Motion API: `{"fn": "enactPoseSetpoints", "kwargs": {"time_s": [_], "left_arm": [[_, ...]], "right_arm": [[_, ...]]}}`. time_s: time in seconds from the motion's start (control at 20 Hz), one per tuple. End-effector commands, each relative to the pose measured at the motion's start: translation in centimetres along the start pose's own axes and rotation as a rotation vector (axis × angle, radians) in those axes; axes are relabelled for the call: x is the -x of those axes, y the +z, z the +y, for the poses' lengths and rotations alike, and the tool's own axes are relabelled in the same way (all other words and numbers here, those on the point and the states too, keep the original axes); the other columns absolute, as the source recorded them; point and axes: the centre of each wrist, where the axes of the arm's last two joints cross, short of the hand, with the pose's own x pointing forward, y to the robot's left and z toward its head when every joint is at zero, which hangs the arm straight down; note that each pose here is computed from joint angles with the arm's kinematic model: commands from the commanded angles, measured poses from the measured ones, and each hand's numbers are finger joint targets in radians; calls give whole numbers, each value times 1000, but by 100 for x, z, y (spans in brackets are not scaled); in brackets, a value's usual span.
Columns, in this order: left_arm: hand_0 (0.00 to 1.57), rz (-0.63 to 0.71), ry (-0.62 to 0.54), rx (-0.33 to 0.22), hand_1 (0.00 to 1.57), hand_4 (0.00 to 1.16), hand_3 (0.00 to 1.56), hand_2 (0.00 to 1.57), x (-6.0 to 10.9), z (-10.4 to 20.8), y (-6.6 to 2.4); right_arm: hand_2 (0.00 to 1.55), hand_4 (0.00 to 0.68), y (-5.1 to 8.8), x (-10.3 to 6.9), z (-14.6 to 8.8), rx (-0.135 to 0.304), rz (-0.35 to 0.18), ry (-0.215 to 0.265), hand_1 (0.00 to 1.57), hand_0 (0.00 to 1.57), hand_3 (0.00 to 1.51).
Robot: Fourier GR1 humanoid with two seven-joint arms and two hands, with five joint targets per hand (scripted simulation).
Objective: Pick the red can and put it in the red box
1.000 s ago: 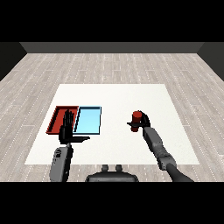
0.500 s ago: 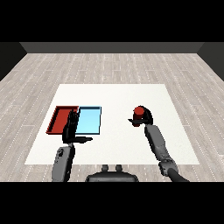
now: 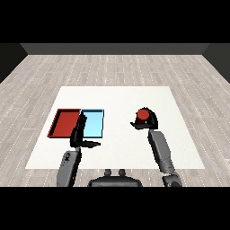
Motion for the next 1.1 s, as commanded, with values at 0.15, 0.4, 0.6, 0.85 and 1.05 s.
{"fn": "enactPoseSetpoints", "kwargs": {"time_s": [0.15, 0.4, 0.6, 0.85, 1.05], "left_arm": [[0, 45, 18, 27, 0, 0, 0, 0, 72, -115, -56], [0, 88, 39, 69, 0, 0, 0, 0, 173, -636, -180], [0, 107, 60, 95, 0, 0, 0, 0, 208, -659, -136], [0, 164, 68, 89, 0, 0, 0, 0, 354, -904, -132], [0, 189, 90, 116, 0, 0, 0, 0, 215, -723, -76]], "right_arm": [[1432, 651, 179, -145, 1086, -12, -17, -8, 1445, 1445, 1387], [1425, 655, 213, -168, 1347, 6, -29, -40, 1445, 1445, 1381], [1438, 651, 178, -174, 1221, 22, -24, -61, 1460, 1460, 1391], [1443, 639, 346, -430, 1337, 7, -26, -70, 1462, 1462, 1389], [1449, 633, 223, -284, 1462, 9, -18, -73, 1459, 1459, 1380]]}}
